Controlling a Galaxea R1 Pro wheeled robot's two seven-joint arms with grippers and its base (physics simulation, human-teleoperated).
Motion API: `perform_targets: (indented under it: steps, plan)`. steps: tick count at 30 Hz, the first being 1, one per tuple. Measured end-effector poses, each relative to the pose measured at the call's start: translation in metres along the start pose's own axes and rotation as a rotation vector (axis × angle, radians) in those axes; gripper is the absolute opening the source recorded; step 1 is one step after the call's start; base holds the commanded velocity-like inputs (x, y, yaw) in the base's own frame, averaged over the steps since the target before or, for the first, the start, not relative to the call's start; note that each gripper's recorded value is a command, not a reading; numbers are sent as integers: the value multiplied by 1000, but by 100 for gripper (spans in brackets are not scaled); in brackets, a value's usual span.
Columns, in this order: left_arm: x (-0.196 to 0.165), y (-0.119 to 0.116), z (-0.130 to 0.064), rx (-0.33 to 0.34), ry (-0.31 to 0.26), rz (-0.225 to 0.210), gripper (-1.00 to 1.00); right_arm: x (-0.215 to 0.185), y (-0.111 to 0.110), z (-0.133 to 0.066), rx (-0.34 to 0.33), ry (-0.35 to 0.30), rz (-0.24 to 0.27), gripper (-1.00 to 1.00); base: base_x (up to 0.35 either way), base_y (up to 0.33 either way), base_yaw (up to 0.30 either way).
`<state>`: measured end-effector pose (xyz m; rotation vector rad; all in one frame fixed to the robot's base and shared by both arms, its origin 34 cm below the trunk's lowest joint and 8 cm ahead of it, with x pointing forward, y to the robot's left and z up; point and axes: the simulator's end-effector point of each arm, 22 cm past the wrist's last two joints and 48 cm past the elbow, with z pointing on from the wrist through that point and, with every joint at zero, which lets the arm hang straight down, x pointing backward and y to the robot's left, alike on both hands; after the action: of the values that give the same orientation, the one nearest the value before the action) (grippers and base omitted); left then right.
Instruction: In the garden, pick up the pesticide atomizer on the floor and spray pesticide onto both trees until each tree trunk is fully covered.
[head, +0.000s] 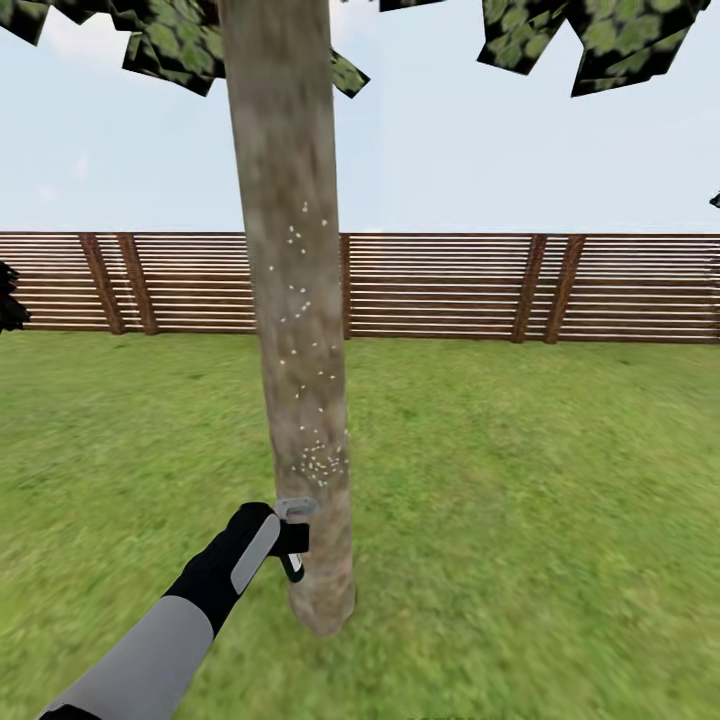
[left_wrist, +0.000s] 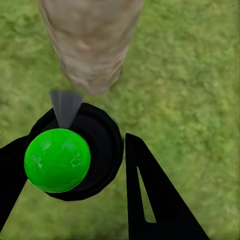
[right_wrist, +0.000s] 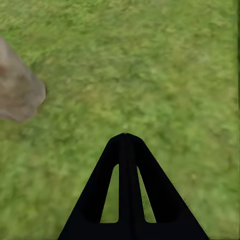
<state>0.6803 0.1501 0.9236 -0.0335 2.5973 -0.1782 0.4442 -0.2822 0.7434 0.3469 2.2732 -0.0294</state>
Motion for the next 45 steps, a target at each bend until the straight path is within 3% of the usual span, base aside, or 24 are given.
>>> perform_targets:
  steps: [22, 45]
  plan:
    - [-1, -7, 0, 38, -2, -6, -100, 1, -1, 0, 2, 1, 2, -100, -94, 319, -261]
    - [-1, -8, 0, 40, -2, -6, -100, 1, 0, 0, 0, 1, 2, -100, 38, 333, -201]
